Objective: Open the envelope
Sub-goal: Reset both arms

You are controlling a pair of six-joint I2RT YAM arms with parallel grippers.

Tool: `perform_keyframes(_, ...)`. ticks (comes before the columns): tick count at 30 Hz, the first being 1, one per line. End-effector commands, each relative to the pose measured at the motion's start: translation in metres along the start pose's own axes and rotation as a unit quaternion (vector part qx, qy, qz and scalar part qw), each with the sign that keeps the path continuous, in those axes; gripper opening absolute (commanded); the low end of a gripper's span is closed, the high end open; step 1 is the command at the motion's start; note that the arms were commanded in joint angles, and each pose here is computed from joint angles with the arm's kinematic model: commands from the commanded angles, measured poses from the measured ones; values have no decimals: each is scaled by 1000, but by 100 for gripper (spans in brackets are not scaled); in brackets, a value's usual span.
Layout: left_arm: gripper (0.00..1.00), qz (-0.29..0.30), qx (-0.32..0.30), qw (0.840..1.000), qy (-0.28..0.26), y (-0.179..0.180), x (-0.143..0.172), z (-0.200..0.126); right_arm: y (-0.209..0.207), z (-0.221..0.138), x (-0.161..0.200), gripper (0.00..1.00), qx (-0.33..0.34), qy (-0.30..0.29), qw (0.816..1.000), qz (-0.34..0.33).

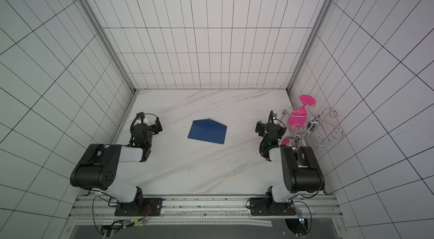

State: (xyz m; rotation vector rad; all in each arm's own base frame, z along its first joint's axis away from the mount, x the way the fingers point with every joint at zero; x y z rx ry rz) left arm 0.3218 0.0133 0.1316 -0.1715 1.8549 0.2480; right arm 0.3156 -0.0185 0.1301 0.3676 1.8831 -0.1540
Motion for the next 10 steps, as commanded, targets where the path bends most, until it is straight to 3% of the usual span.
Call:
perform_keyframes(1,99,-4,3,1000,-12,0,-8,1,0,-2,3,99,-5,-5,1000,1)
perform_keyframes(10,99,-4,3,1000,-12,0,-8,1,0,-2,3,99,-5,-4,1000,0)
Point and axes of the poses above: each gripper's point midway between its finger pads, its own z axis out along the fingers, its own y axis along the line the jaws close on, x = y × z, the point moved 9 cm from there along -z, back along the fingers, and after that the axes turned 7 degrees about z, right-handed, at the moved point
